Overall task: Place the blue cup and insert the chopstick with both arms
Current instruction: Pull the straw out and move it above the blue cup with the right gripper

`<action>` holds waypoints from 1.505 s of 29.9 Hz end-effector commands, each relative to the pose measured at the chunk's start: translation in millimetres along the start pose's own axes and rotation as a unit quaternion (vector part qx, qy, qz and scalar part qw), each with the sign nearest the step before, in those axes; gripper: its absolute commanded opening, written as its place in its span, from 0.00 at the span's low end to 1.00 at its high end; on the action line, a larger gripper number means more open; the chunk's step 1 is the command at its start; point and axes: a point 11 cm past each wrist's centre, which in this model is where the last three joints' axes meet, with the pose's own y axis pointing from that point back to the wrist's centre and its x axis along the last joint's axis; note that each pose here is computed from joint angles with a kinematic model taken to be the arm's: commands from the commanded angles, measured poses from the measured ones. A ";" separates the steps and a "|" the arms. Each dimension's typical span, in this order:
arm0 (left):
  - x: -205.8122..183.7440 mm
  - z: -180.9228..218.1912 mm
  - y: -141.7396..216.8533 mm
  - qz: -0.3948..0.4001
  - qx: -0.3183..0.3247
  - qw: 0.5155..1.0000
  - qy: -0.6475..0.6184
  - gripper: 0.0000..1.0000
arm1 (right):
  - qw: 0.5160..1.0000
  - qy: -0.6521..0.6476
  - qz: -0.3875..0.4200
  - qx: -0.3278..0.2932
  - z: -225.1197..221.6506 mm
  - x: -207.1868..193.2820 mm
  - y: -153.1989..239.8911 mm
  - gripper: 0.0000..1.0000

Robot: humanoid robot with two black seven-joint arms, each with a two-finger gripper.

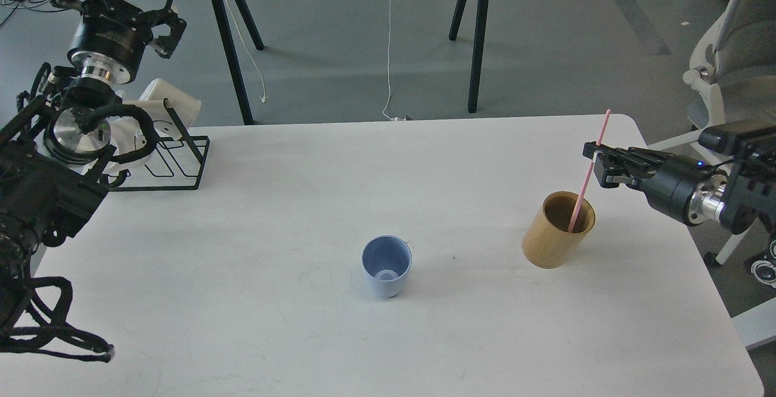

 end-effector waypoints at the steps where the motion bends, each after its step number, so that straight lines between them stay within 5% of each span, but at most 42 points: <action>1: -0.1 0.3 -0.1 0.000 0.000 1.000 -0.001 1.00 | 0.999 0.030 0.042 0.003 -3.6 48.3 15.6 0.06; 5: -2.2 1.6 -1.5 -0.003 0.000 1.000 -0.003 1.00 | 0.994 0.010 0.103 0.041 -29.1 109.5 10.8 0.06; 9: -0.6 8.6 -1.4 -0.002 -0.003 1.000 -0.009 1.00 | 0.986 -0.014 0.118 0.113 -78.5 124.5 -16.6 0.05; 21: 4.4 13.0 1.9 0.002 -0.005 1.000 -0.013 1.00 | 0.970 -0.021 -0.004 0.243 -201.9 20.0 -91.1 0.05; 38: 2.7 10.8 1.9 -0.001 -0.006 1.000 -0.010 1.00 | 0.964 -0.043 -0.047 0.257 -226.0 -26.8 -110.3 0.06; 45: 4.5 13.7 2.5 0.002 -0.009 1.000 -0.012 1.00 | 0.968 -0.030 -0.049 0.244 -219.9 -34.4 -115.7 0.15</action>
